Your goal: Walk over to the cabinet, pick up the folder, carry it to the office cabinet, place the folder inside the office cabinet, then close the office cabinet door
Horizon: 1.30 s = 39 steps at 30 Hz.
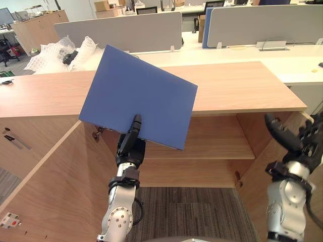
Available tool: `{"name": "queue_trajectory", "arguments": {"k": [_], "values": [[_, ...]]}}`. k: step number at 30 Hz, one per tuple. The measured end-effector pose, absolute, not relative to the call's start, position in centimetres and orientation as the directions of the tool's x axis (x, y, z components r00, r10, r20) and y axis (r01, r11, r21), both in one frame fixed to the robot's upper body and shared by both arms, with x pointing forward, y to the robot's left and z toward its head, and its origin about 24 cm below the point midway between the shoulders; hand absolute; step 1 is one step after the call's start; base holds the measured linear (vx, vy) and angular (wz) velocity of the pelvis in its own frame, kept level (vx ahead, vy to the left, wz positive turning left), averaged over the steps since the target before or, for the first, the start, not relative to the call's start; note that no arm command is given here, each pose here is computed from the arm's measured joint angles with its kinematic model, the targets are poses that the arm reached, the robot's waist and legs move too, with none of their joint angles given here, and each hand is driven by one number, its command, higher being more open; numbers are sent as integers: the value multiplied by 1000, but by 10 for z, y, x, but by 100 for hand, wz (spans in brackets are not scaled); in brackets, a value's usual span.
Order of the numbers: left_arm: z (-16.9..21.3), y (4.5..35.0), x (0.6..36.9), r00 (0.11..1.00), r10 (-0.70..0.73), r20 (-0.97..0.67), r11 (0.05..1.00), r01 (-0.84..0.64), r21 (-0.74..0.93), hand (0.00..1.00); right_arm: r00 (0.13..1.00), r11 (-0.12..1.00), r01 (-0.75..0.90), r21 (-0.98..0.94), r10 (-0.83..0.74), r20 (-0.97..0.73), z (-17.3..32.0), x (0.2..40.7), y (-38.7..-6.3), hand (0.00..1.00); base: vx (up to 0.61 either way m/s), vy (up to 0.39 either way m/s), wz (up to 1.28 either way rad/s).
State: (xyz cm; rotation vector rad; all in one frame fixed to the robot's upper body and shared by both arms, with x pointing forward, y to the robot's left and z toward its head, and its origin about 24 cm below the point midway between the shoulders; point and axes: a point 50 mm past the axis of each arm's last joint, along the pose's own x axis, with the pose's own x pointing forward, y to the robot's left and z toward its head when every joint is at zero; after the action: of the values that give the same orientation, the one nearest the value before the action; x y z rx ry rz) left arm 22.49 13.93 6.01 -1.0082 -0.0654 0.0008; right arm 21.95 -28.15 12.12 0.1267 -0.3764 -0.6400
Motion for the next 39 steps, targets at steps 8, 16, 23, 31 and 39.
{"name": "queue_trajectory", "arguments": {"k": [8, 16, 23, 31, 39], "values": [[81, 137, 237, 973, -91, 210, 702, 212, -680, 0, 904, 1000, 14, -2, -12, 427, 183, 298, -242, 100, 0, 0, 0], [82, 136, 242, 942, -230, 244, 753, 331, -569, 0, 906, 935, -332, -122, 352, 233, 193, 336, -209, 100, 0, 0, 0], [72, 130, 241, 919, -335, 207, 756, 393, -523, 0, 833, 845, -480, -234, 523, 179, 224, 345, -191, 100, -2, 0, -3], [95, 147, 257, 864, -454, 219, 826, 500, -262, 0, 811, 764, -535, -361, 584, 34, 238, 344, -195, 0, -47, -4, -2], [90, 159, 253, 829, -549, 106, 831, 555, -37, 0, 759, 643, -618, -452, 638, -129, 234, 327, -203, 0, -70, 7, 0]]}}
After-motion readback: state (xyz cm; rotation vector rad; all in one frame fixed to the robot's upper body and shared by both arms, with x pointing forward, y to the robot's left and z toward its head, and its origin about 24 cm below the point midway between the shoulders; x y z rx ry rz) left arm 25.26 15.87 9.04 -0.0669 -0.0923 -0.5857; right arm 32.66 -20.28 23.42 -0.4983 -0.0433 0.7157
